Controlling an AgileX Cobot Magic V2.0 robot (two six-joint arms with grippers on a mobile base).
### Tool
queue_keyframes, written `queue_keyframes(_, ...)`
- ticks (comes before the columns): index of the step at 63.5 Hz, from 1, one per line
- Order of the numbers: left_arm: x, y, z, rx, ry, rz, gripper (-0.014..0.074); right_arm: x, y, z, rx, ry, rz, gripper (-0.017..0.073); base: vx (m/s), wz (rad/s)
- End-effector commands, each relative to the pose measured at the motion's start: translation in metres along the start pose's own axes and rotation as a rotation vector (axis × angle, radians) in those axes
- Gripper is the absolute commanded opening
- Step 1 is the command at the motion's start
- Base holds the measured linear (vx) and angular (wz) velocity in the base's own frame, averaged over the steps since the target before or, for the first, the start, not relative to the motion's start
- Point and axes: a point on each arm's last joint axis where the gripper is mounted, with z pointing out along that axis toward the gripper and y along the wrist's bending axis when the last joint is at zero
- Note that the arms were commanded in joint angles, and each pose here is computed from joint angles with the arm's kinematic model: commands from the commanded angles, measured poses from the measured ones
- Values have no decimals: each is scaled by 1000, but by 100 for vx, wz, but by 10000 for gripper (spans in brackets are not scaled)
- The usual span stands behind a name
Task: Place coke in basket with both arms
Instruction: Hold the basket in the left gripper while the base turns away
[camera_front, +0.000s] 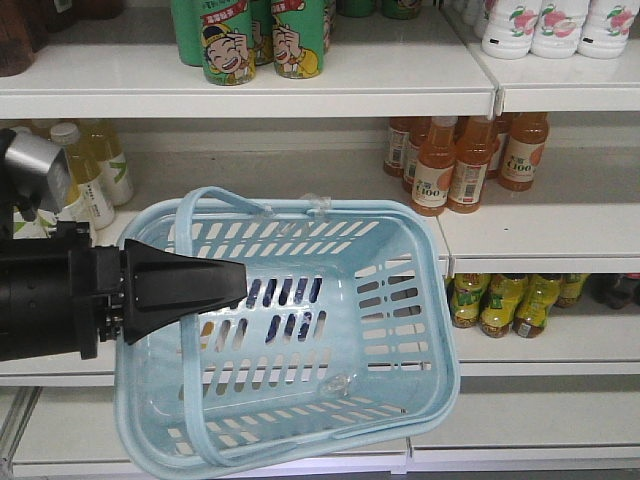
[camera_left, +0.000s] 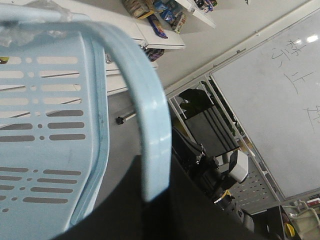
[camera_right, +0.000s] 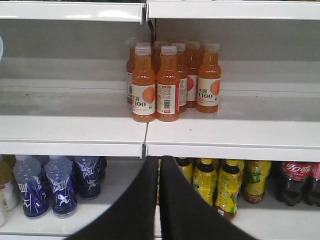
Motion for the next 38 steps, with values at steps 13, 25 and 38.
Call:
queue_keyframes(13,-5,-17,-4,84,-49,-8,-7,-4,0,-1,-2,-84,-16,-5,-2,-7)
queue_keyframes(25,-5,-17,-4,89,-43,-8,-7,-4,0,-1,-2,-84,-16,-5,-4,-20)
queue_keyframes(38,-5,-17,-4,89,-43,-8,-7,-4,0,-1,-2,-84,-16,-5,-4,-37)
